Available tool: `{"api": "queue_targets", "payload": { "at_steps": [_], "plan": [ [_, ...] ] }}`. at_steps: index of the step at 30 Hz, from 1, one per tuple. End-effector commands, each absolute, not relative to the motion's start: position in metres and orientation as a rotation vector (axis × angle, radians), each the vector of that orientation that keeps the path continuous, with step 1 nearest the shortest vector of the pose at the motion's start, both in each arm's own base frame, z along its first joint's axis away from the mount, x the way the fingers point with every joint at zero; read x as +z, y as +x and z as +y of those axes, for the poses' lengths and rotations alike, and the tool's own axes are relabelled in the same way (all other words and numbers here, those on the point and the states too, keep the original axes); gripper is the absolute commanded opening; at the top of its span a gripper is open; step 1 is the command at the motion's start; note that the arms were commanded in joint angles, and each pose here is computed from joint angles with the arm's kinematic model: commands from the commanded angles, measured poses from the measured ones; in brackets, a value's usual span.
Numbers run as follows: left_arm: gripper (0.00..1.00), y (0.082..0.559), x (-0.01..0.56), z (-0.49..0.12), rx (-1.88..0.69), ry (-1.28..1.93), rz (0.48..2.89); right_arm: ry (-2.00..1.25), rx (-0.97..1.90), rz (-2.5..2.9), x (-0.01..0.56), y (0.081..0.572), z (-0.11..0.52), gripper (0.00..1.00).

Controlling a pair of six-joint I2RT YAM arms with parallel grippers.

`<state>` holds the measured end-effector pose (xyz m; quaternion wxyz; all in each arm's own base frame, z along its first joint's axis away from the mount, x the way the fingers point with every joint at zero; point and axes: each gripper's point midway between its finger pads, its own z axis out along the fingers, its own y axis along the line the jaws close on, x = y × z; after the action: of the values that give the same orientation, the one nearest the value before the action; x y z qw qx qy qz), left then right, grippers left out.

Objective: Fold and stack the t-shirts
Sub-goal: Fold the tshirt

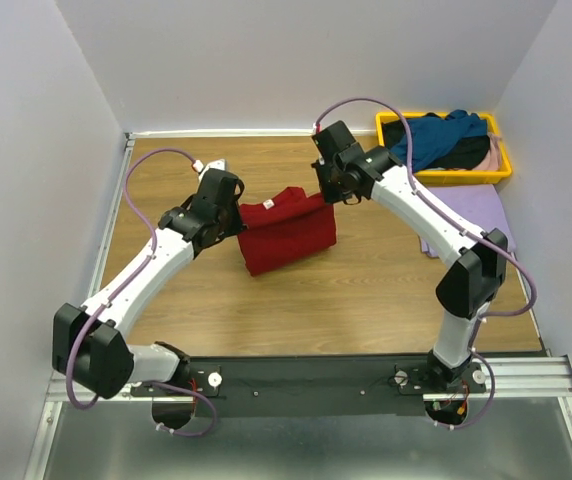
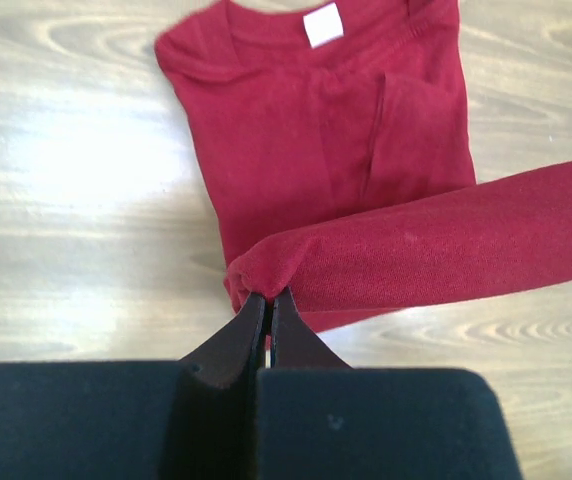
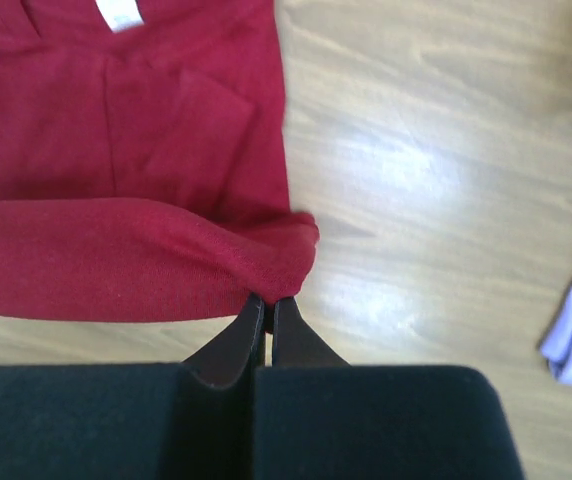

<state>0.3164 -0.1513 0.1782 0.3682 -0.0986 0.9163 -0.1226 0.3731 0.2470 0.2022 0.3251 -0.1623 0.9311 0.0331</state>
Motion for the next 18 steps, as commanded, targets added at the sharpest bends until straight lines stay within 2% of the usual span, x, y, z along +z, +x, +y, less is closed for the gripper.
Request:
{"api": "queue_targets", "payload": {
  "at_steps": [1,18],
  "plan": [
    [0.0,0.336,0.176,-0.139,-0.26,-0.232,2.321,-0.435,0.128,2.376,0.213,0.402,0.254,0.01],
    [0.0,0.414,0.123,-0.106,-0.128,-0.296,2.316,-0.36,0.14,2.367,0.139,0.485,0.269,0.01]
  ]
}}
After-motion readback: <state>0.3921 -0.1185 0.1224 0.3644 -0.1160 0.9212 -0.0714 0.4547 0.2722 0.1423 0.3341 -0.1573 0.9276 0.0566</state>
